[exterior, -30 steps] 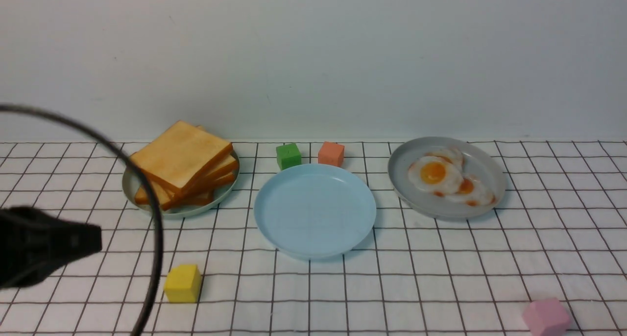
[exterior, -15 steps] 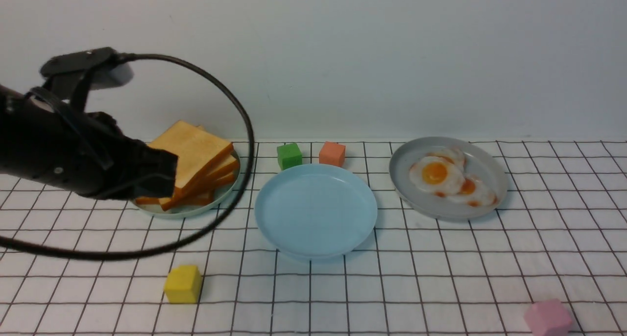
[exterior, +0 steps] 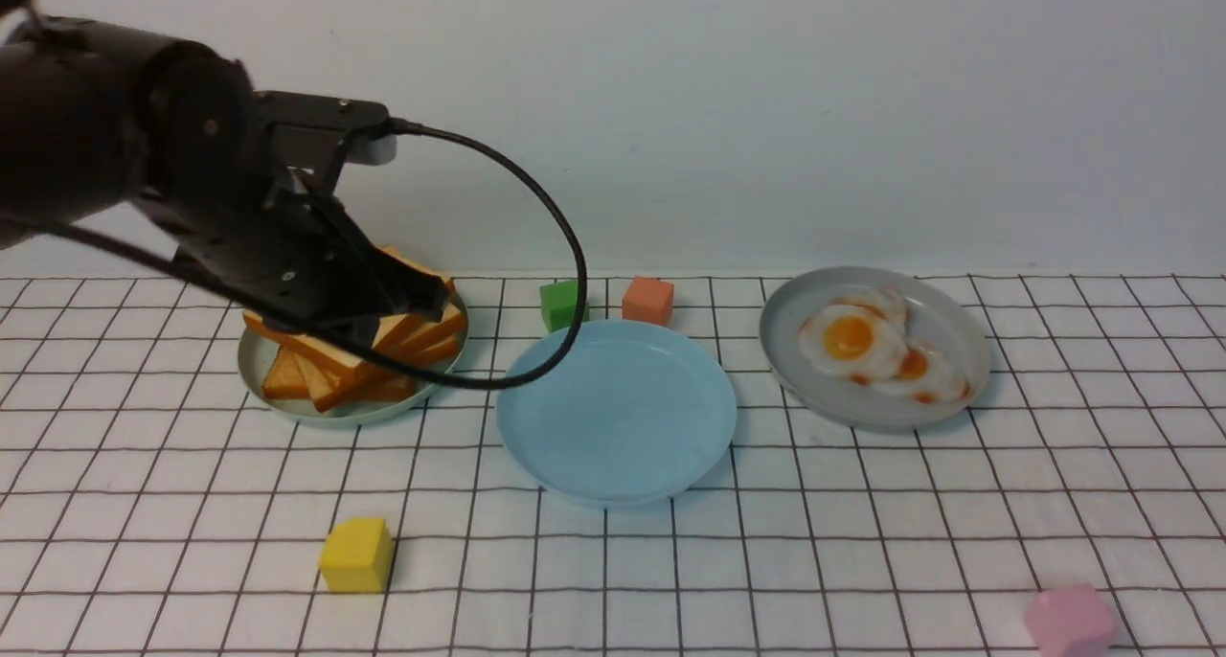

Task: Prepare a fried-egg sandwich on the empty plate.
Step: Use the left arm to grab a slice of bread, then use the left arm to put a slice of bread into the empty plate in the middle, then use the right arm to grab a fried egg

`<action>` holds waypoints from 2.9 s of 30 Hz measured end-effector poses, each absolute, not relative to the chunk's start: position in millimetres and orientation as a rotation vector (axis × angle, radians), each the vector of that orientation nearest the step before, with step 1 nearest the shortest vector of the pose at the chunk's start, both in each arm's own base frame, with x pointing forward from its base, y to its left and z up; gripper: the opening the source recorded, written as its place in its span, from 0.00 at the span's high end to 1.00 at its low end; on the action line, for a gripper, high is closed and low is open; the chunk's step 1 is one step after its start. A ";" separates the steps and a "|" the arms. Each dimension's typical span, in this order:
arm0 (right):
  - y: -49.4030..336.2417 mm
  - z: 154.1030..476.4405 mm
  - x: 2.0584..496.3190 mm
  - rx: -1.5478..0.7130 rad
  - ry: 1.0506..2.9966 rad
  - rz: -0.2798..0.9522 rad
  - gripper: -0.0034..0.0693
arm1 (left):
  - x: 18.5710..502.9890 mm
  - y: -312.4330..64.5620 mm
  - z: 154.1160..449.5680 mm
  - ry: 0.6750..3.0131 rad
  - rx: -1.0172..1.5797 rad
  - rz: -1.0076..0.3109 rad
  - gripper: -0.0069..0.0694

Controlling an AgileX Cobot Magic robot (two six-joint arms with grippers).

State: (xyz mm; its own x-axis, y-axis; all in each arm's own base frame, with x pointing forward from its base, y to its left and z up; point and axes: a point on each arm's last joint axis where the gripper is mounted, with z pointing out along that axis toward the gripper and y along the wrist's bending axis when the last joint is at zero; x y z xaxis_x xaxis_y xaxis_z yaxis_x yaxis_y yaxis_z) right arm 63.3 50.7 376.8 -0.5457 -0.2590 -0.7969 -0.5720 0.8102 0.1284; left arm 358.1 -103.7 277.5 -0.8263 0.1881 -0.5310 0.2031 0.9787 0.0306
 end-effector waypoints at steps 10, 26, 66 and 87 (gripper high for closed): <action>61.6 401.4 77.0 -0.679 2.044 0.488 0.94 | 428.2 -109.6 249.5 2.527 0.295 0.072 0.51; 61.9 402.1 77.3 -0.677 2.035 0.490 0.93 | 454.9 -112.3 193.6 2.561 0.410 0.204 0.47; 62.0 397.9 73.6 -0.706 2.089 0.504 0.88 | 380.4 -271.0 225.4 2.362 0.782 -0.018 0.83; 79.1 373.0 124.7 -0.660 2.311 0.410 0.86 | 317.3 -285.4 318.0 2.381 0.752 -0.103 0.62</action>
